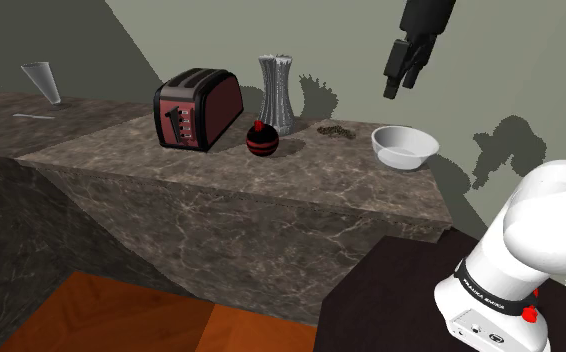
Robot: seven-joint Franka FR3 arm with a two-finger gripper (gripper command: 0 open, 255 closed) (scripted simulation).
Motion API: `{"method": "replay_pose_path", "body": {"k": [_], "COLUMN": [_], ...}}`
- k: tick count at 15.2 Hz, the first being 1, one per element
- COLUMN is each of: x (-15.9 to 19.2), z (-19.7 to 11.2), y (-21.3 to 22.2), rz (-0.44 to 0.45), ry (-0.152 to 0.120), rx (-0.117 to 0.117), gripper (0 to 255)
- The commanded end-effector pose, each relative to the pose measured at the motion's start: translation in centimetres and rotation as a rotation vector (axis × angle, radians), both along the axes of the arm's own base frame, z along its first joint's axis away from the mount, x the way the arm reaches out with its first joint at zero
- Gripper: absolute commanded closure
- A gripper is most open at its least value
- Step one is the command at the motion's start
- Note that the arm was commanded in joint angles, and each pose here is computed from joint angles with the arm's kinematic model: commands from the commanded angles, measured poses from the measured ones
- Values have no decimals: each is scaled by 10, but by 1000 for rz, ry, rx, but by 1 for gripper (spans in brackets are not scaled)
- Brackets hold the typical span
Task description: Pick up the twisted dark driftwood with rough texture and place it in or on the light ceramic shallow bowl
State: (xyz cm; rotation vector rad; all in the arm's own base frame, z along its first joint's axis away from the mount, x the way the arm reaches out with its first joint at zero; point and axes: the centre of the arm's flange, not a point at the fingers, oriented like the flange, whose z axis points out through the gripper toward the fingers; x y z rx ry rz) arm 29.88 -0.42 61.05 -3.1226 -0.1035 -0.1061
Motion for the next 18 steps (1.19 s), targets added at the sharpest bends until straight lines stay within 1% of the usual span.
{"method": "replay_pose_path", "body": {"k": [1,9,18], "x": [0,35,88], "z": [0,-67,-140], "y": [0,-69,-143], "rz": [0,103,220], "ry": [0,-61,-129], "rx": [0,-7,-15], "gripper": [0,0,0]}}
